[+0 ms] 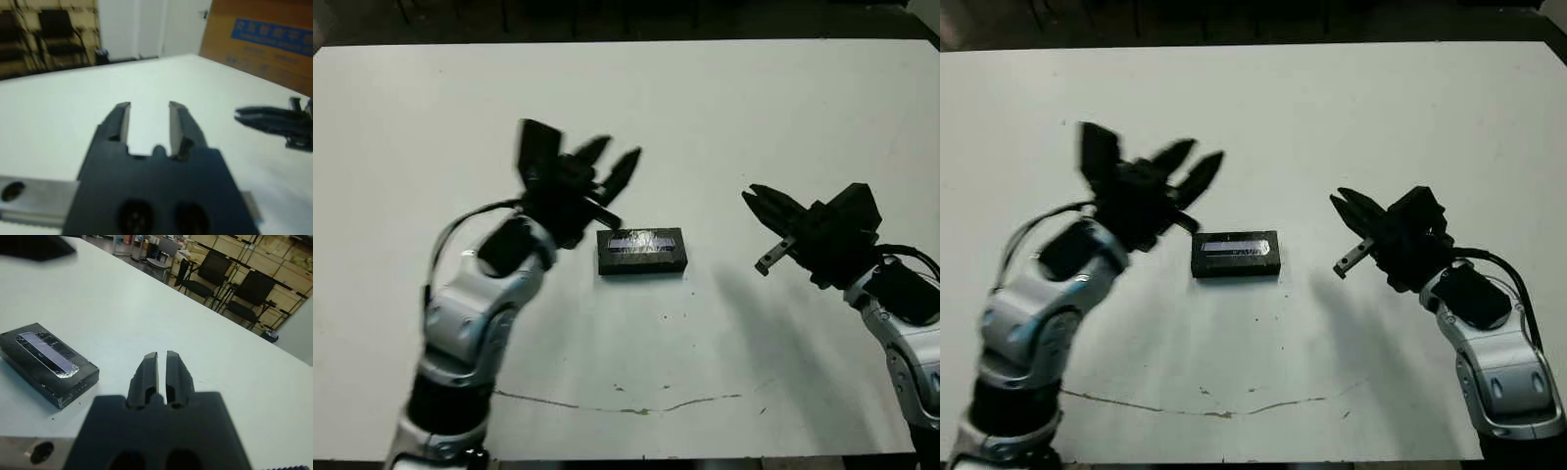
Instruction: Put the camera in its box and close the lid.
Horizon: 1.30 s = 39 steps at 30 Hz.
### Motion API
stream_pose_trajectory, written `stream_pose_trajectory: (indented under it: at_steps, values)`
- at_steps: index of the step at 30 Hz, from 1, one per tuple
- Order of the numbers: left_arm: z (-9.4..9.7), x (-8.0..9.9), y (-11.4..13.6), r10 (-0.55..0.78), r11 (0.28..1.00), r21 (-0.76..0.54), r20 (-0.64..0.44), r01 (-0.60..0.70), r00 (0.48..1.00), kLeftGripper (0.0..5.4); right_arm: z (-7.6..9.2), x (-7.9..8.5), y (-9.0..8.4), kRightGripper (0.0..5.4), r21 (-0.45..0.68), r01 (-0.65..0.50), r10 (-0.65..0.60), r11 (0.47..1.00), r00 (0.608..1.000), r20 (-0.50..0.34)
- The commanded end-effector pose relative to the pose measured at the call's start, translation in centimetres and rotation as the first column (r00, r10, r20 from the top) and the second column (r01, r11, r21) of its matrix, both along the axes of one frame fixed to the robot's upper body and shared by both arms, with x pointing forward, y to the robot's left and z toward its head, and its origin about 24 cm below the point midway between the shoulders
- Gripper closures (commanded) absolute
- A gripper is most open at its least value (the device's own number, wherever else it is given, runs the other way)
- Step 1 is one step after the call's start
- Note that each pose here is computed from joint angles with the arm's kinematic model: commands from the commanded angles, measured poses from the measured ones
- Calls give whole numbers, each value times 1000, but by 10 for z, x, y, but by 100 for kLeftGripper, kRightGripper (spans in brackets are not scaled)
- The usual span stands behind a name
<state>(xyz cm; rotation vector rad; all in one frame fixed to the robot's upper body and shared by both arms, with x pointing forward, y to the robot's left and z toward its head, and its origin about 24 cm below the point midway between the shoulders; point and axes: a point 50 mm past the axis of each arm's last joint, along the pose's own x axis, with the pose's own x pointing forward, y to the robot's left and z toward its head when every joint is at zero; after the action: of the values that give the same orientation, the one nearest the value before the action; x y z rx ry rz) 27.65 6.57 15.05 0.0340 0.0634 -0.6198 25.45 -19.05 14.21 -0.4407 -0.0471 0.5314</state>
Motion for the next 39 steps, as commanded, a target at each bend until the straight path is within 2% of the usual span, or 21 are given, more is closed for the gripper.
stream_pose_trajectory:
  at_steps: [1, 4, 13, 19, 23, 27, 29, 30, 32, 35, 37, 39]
  values:
    - [-25, 1, -14, 2, 995, 96, -111, 9, 994, 473, -5, -3, -3, 540, -1, 20, -20, 1000, 999, -30]
    - [-45, -2, -24, -1, 988, 150, -196, 31, 981, 534, -5, -4, -3, 540, -4, 24, -24, 1000, 999, -33]
    - [-89, -16, -17, 43, 957, 280, -392, 75, 919, 538, -6, -5, -2, 540, 12, 11, -11, 1000, 999, -32]
    - [-121, -35, -3, 87, 960, 272, -504, 62, 859, 538, -5, -7, -1, 540, 13, 16, -15, 1000, 999, -50]
    - [-132, -43, 6, 127, 971, 239, -557, 12, 820, 538, -4, -8, 0, 540, 2, 11, -11, 1000, 999, -50]
    - [-132, -43, 15, 153, 978, 205, -569, -41, 808, 538, -6, -8, 0, 540, 16, 3, -2, 1000, 999, -54]
    - [-124, -41, 20, 157, 981, 180, -538, -69, 828, 538, -6, -7, 0, 540, 17, 5, -4, 1000, 998, -56]
    - [-116, -40, 23, 147, 984, 162, -491, -76, 858, 538, -6, -7, 0, 540, 22, 7, -6, 1000, 998, -58]
    - [-93, -38, 29, 119, 992, 89, -349, -93, 929, 538, -6, -8, 1, 540, 29, 13, -11, 999, 998, -60]
    - [-60, -32, 45, 142, 989, -20, -114, -146, 983, 538, -6, -7, 2, 540, 43, 16, -13, 999, 999, -48]
    - [-37, -24, 64, 243, 969, -51, 57, -241, 968, 538, -6, -7, 3, 540, 54, 21, -19, 998, 999, -34]
    - [-22, -18, 82, 319, 948, -60, 185, -314, 929, 538, -6, -6, 4, 540, 74, 31, -28, 997, 999, -30]
